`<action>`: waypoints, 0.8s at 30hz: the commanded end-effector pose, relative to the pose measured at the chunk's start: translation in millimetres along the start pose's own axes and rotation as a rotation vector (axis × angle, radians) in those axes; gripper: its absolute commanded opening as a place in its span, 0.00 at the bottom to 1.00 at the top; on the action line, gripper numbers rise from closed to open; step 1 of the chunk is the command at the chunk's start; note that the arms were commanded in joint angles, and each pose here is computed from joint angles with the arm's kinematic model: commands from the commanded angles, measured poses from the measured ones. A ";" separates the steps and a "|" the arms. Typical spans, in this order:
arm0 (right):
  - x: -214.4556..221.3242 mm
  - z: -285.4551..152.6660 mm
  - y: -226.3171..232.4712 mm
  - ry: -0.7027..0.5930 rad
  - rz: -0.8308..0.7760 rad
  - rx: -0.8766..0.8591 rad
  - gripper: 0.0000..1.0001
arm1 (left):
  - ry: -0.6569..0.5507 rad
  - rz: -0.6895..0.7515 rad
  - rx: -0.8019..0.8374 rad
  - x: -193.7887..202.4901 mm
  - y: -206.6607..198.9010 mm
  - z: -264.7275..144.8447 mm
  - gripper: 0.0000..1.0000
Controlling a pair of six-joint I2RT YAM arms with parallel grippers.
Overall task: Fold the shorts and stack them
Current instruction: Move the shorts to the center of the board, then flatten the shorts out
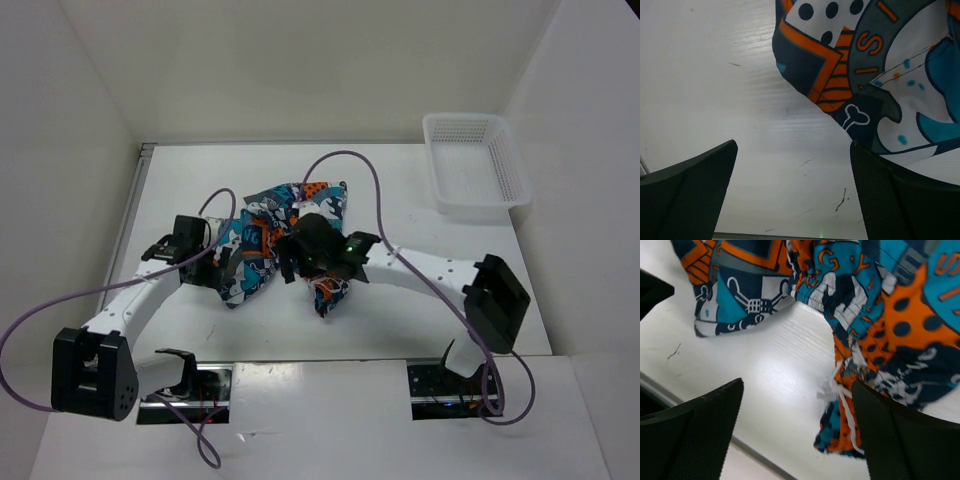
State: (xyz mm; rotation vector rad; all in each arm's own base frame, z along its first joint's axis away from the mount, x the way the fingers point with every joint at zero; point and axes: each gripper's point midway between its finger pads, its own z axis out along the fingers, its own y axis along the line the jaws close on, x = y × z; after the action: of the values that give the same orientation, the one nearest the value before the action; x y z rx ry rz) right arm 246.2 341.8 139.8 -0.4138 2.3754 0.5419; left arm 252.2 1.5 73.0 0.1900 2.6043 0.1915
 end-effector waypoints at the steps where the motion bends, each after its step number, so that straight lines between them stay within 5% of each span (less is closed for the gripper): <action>1: -32.0 16.9 15.2 -0.102 -0.066 0.015 0.90 | -0.102 -0.010 0.061 -35.6 -8.9 -2.6 1.00; 4: -27.4 43.5 18.4 -0.074 -0.119 0.046 0.86 | -0.071 -0.002 0.161 -30.9 -26.0 -6.3 0.99; 11: -27.3 102.5 1.5 -0.064 -0.132 0.220 0.94 | -0.070 -0.006 0.074 -27.6 -12.8 6.8 0.99; 16: -19.0 121.3 -7.2 -0.060 -0.122 0.272 0.80 | -0.042 -0.002 0.076 -18.0 -13.3 5.6 0.99; 20: -23.4 128.1 -8.9 -0.090 -0.109 0.292 0.47 | -0.032 -0.001 0.077 -14.8 -13.2 3.2 0.99; 24: -34.3 110.5 -13.9 -0.119 -0.094 0.296 0.03 | -0.032 -0.001 0.067 -16.1 -11.2 1.5 0.99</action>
State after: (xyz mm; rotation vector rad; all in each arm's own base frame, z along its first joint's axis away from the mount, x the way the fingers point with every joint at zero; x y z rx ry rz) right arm 319.4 381.5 39.0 -0.4419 2.3700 0.1200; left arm 265.5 -13.9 73.0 0.2146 2.5913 0.0856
